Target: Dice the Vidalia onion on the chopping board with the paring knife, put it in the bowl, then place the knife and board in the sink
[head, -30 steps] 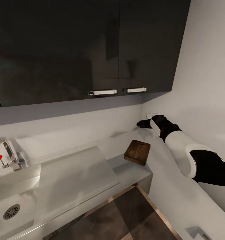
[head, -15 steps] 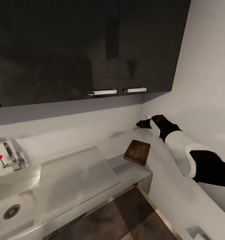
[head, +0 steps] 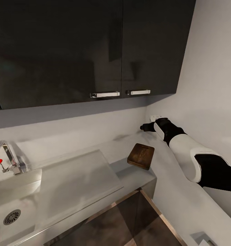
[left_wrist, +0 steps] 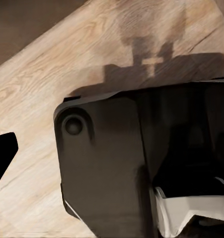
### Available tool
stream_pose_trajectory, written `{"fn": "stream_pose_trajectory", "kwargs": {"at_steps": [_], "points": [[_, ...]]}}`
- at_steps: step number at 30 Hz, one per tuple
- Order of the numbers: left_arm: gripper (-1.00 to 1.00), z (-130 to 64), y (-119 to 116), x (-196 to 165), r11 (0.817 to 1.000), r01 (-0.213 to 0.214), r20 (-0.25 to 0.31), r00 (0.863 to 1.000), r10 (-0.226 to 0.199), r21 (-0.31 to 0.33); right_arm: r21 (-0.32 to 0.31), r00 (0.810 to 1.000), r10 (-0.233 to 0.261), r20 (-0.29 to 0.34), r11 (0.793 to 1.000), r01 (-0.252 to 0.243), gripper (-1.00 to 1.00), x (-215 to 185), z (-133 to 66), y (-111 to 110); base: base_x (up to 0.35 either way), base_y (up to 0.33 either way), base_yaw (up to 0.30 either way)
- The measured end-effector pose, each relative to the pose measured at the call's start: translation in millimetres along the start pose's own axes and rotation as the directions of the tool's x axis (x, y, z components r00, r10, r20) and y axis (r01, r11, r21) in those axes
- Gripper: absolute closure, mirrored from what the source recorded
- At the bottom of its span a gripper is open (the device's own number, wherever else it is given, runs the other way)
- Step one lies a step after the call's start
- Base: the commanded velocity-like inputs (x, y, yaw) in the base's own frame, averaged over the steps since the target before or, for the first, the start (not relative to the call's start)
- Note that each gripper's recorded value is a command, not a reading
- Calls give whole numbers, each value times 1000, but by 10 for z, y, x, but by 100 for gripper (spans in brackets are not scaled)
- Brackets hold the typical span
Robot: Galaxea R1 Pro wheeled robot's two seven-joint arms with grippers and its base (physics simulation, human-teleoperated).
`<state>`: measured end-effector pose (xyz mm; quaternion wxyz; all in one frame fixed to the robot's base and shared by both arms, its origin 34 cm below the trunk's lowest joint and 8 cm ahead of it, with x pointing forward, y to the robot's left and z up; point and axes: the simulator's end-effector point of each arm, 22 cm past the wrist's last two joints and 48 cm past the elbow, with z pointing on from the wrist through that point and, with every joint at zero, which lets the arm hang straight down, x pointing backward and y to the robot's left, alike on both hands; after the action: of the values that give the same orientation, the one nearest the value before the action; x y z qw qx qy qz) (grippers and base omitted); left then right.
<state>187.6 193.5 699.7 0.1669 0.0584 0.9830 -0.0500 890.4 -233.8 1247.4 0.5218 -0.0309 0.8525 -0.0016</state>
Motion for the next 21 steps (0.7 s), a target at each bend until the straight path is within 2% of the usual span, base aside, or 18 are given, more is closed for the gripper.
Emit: {"fn": "stream_pose_trajectory", "kwargs": {"at_steps": [3,6,9,14,19,21], "points": [[-100,17,-156,292,999,-30,-64,997,32,32,2,1000,-1,0,1000,1,-100,0,0,-4,0,0,0],[-100,21,-186,577,999,-37,-124,991,42,40,4,1000,-2,-3,1000,2,-100,11,3,-14,0,0,0],[-100,17,-185,755,998,-38,-161,986,44,41,6,1000,-1,-4,1000,1,-100,13,3,-21,0,0,0],[-100,5,-179,953,999,-35,-203,978,42,41,6,1000,0,-3,1000,1,-100,11,2,-23,0,0,0],[-100,-2,-173,1030,999,-27,-220,975,35,39,3,1000,0,-5,1000,0,-100,18,4,-16,0,0,0],[-100,-11,-172,1121,999,-7,-239,971,16,37,3,1000,0,-6,1000,0,-100,25,6,-14,0,0,0]]}}
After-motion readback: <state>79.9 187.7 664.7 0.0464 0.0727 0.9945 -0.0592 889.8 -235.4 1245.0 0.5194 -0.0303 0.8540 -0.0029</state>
